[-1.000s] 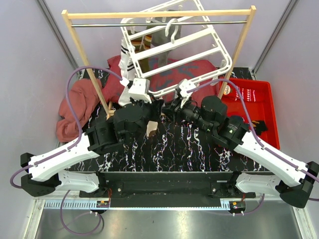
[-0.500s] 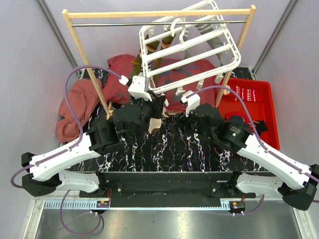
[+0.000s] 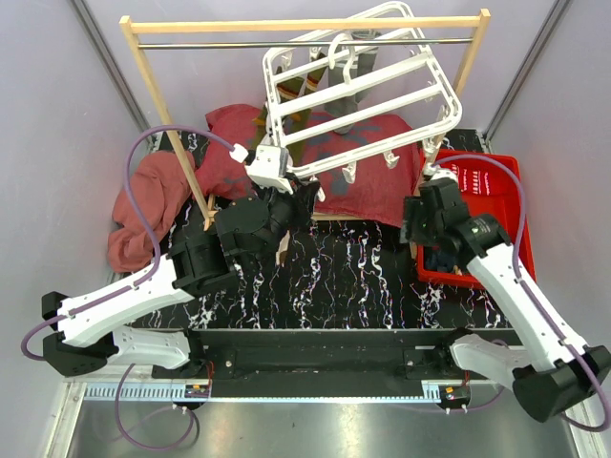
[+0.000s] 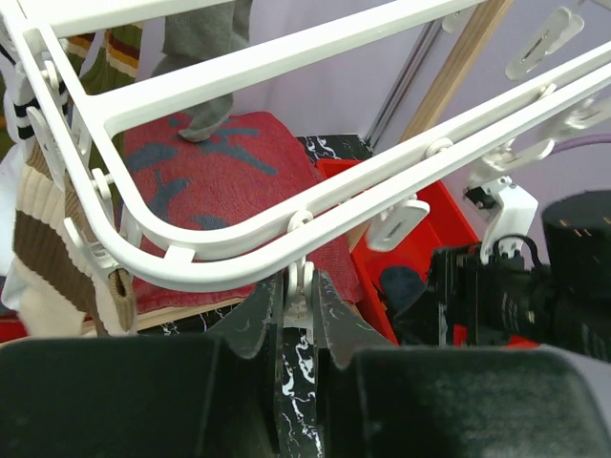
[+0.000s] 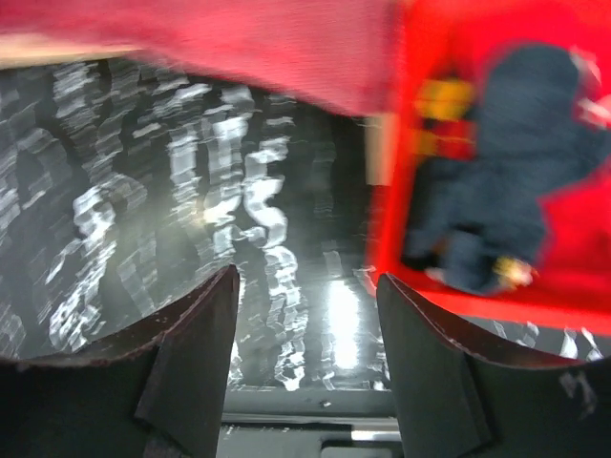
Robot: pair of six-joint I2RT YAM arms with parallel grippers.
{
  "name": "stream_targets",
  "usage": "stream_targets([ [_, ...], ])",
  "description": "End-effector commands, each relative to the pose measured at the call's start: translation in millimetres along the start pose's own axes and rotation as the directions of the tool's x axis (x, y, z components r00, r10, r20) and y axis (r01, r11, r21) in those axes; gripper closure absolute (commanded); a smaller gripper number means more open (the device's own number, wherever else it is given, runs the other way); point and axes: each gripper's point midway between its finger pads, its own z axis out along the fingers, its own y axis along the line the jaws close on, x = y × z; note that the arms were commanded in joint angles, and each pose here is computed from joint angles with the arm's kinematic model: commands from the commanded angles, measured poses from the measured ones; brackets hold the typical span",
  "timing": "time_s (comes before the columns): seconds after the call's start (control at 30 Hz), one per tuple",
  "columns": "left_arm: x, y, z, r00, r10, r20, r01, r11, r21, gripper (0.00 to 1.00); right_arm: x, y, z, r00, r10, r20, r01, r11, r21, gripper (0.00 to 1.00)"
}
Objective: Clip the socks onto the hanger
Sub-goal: Open the clamp at the hanger, then pick up the sock from the bin.
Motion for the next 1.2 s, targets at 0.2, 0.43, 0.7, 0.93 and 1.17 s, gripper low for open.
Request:
stream_targets([
  [0.2, -25.3, -12.1, -2.5, 0.998, -0.034, 0.059, 0.030, 0.997, 0.070, 0.90, -13.8, -113.5, 57.9, 0.919, 0.394, 0.007, -0.382, 0.888, 0.256, 0.45],
  [0.43, -28.4, -13.6, -8.3, 0.997, -0.041, 0.065, 0.034, 0.994, 0.103, 0.90, 6.3, -157.2, 121.8, 0.848, 0.529, -0.017, -0.484, 0.788, 0.381, 0.51],
  [0.7, -30.5, -12.3, -13.6, 0.996, -0.046, 0.077, 0.036, 0.992, 0.121, 0.90, 14.4, -165.5, 166.3, 0.826, 0.557, -0.083, -0.478, 0.771, 0.420, 0.58],
  [0.93, -31.8, -12.6, -16.6, 0.995, -0.059, 0.079, 0.048, 0.990, 0.135, 0.90, 28.9, -165.1, 184.1, 0.821, 0.550, -0.152, -0.447, 0.786, 0.428, 0.58],
  [1.17, -32.0, -12.4, -15.9, 0.995, -0.058, 0.077, 0.048, 0.990, 0.129, 0.90, -2.8, -161.8, 181.8, 0.861, 0.495, -0.113, -0.429, 0.828, 0.361, 0.53],
])
